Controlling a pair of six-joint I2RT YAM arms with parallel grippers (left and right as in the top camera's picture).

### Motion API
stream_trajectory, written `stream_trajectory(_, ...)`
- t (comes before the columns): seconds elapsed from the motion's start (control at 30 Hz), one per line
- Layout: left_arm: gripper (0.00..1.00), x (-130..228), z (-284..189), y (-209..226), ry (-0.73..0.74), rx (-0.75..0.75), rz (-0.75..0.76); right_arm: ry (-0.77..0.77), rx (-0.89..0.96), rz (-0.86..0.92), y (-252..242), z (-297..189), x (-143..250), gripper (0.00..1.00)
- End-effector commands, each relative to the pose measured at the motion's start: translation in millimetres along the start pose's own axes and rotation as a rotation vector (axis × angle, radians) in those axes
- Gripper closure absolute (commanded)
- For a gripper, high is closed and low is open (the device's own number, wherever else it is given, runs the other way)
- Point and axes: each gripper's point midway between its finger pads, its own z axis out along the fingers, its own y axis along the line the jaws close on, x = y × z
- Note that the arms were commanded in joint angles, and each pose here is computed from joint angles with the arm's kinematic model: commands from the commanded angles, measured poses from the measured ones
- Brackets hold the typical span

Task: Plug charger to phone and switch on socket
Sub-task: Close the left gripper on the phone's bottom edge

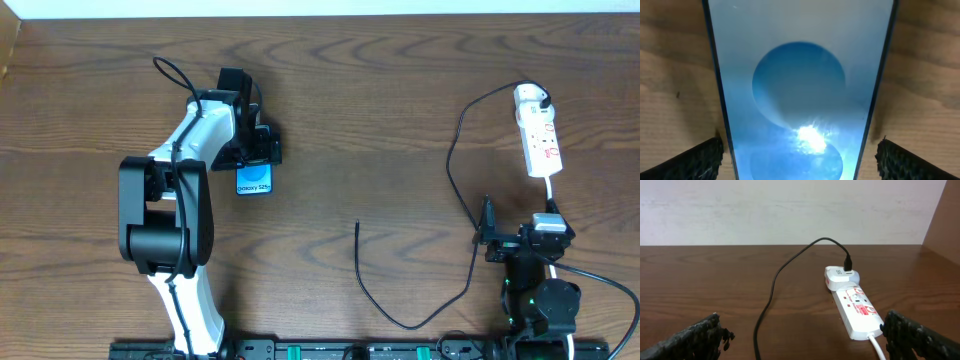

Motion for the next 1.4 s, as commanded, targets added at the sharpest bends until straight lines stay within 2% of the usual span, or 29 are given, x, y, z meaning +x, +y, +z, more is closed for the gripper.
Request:
stream_trajectory(0.0, 0.02, -9.5, -2.0, -4.4, -0.027, 0.01, 0.009, -0.005, -0.001, -0.008, 0.8, -0.5, -0.8, 0.01)
stream_trajectory(0.13, 0.02, -10.5, -1.8, -4.2, -0.031, 0.009, 0.009, -0.005, -0.001, -0.008, 0.8, -0.5, -0.8, 0.01)
stream_trajectory(0.3, 0.02, -13.0, -2.1, 6.4, -0.046, -0.064, 0.013, -0.005, -0.001, -0.008, 0.8, -0.5, -0.8, 0.01)
stream_trajectory(1.37, 0.02, -8.0, 13.8, -0.3, -0.025, -0.068, 0.034, -0.005, -0.001, -0.008, 0.8, -0.5, -0.8, 0.01)
